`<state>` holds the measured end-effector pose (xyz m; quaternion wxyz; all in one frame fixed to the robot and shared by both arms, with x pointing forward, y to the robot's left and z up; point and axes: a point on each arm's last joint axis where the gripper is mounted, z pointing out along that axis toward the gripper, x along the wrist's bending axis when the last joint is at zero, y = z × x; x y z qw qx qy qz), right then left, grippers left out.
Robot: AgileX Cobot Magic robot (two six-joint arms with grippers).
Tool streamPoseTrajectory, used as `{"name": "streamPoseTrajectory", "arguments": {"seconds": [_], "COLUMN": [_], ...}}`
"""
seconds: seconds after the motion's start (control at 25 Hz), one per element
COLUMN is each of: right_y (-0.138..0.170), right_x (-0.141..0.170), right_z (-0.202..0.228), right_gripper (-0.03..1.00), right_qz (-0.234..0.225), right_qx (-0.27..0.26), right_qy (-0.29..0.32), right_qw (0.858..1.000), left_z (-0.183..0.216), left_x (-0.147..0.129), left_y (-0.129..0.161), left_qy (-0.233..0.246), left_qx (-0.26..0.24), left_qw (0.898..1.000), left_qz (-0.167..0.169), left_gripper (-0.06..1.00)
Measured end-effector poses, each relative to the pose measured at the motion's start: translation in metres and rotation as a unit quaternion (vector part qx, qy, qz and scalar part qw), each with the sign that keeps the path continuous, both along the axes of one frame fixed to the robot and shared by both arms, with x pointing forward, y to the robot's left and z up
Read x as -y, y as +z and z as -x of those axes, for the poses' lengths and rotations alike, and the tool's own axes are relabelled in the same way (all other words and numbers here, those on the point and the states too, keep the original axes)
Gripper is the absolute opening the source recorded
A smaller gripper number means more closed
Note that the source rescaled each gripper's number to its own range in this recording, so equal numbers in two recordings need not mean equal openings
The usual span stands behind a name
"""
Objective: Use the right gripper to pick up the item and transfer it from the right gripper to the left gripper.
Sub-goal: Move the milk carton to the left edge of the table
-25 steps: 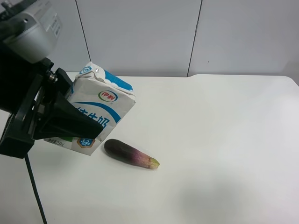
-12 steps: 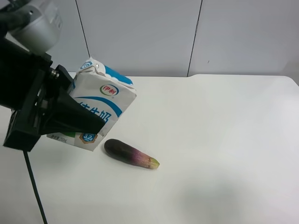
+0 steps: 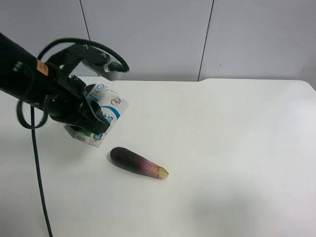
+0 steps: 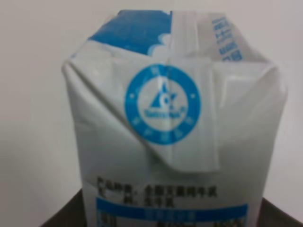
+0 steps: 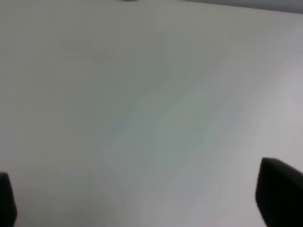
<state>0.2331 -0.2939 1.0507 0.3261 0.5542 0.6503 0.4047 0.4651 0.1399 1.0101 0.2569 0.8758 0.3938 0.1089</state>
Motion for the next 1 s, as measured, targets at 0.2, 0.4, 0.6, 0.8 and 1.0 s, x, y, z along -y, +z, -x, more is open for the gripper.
{"name": "streamPoseTrajectory", "arguments": {"seconds": [0.2,0.4,0.6,0.8,1.0], "right_y": [0.000,0.000,0.000,0.000,0.000], "right_x": [0.000,0.000,0.000,0.000,0.000], "right_z": [0.000,0.000,0.000,0.000,0.000], "right_gripper": [1.00,1.00,1.00,1.00,1.00], "right_qz": [0.000,0.000,0.000,0.000,0.000], "right_qx": [0.000,0.000,0.000,0.000,0.000], "right_qy": [0.000,0.000,0.000,0.000,0.000], "right_qw": [1.000,1.000,1.000,1.000,1.000], "left_z": [-0.017,-0.039,-0.057,-0.057,-0.055], "left_x": [-0.001,-0.022,-0.054,-0.063,-0.063], "left_y": [-0.040,-0.071,-0.094,-0.110,-0.110], "left_qy": [0.023,0.074,0.130,0.131,0.117], "left_qx": [-0.027,-0.052,-0.086,-0.121,-0.128], "left_qw": [0.996,0.988,0.977,0.969,0.968], "left_qz": [-0.080,-0.129,-0.146,-0.172,-0.179], "left_gripper": [0.00,0.00,0.00,0.00,0.00]}}
